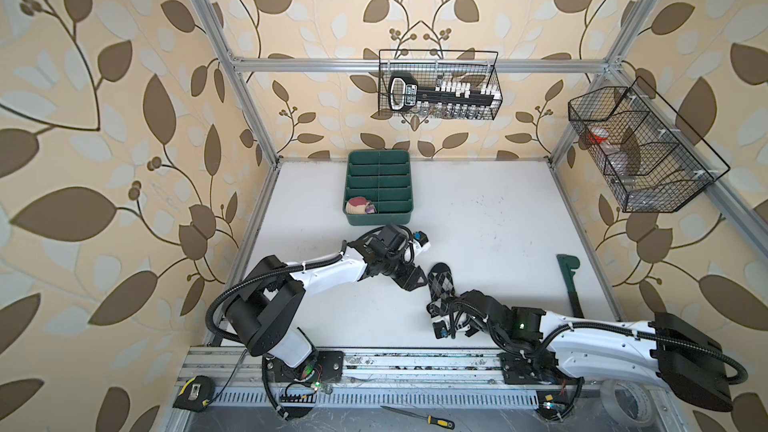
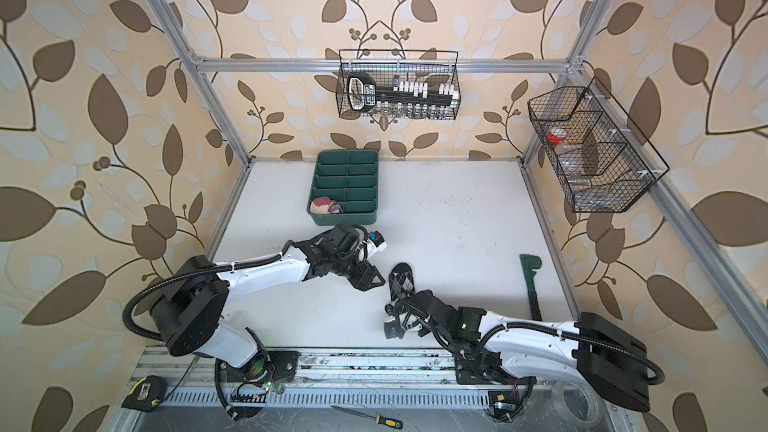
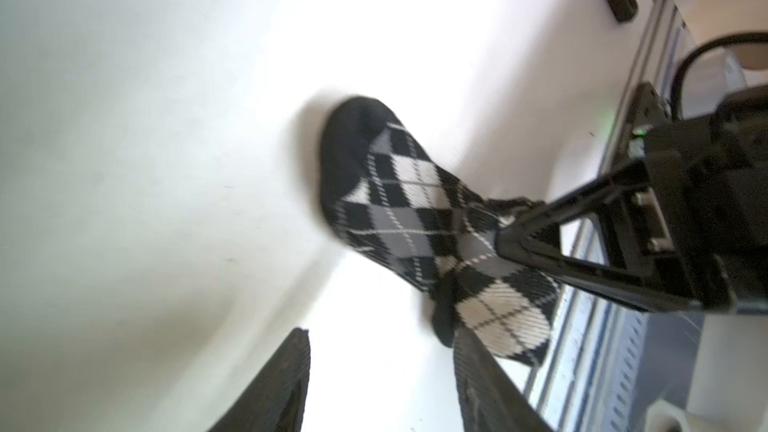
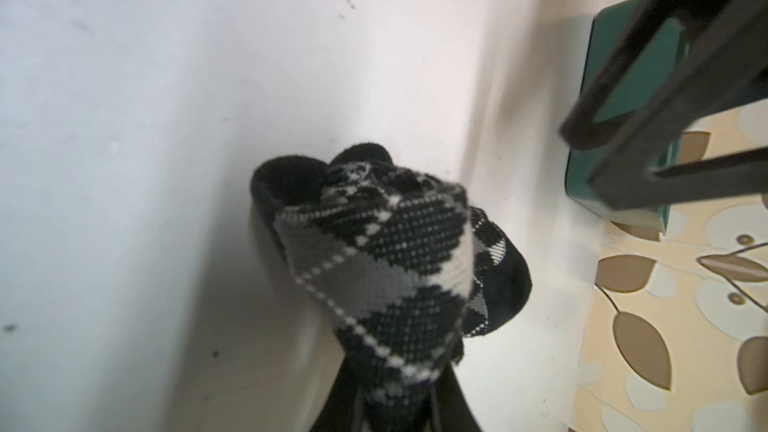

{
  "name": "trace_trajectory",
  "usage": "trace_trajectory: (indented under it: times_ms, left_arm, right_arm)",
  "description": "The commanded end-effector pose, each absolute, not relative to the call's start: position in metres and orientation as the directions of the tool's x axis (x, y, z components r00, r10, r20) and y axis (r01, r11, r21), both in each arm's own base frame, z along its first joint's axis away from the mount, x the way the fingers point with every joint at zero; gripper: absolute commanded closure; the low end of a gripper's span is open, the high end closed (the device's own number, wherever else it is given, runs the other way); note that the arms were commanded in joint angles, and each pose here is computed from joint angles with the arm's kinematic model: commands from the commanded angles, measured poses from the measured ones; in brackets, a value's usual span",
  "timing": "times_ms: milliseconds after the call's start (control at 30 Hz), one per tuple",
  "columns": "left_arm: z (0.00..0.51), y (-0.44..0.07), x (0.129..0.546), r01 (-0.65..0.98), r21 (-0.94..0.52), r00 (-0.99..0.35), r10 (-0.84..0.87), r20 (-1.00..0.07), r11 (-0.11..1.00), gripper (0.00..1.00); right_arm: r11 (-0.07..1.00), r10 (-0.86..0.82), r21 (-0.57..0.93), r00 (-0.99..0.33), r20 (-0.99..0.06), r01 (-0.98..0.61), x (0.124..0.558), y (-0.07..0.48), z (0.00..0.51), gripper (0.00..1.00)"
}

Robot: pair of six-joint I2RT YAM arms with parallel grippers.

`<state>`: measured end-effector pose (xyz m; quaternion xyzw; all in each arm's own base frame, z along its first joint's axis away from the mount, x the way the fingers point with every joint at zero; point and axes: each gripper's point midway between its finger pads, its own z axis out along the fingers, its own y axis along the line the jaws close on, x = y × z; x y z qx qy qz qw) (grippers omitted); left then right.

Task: Roll the socks
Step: 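Grasp the argyle roll with both grippers and roll it toward the toe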

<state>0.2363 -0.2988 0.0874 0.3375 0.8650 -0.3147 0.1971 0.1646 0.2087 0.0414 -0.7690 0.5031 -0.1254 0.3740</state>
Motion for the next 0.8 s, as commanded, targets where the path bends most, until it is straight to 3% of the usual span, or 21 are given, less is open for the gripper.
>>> trace_trajectory:
  times_ms: [0, 267, 600, 767]
  left_arm:
    - [0.099, -0.307, 0.255, 0.689, -0.402, -0.7, 0.412, -0.583, 0.603, 0.41]
    - [0.08, -0.33, 0.252, 0.673, -0.419, -0.728, 0.442, -0.524, 0.61, 0.28]
    - [0.054, -0.346, 0.243, 0.616, -0.444, -0.78, 0.424, -0.461, 0.651, 0.28]
    - [0.04, -0.345, 0.25, 0.581, -0.422, -0.802, 0.4, -0.444, 0.696, 0.34]
  right_arm:
    - [-0.301, -0.852, -0.658, 0.504, -0.14, -0.69, 0.15, 0.194, 0.022, 1.0]
    - [-0.296, -0.851, -0.672, 0.507, -0.138, -0.679, 0.152, 0.194, 0.023, 1.0]
    - [-0.305, -0.842, -0.682, 0.523, -0.133, -0.665, 0.153, 0.202, 0.025, 1.0]
    - [-0.293, -0.843, -0.693, 0.52, -0.138, -0.658, 0.155, 0.204, 0.028, 1.0]
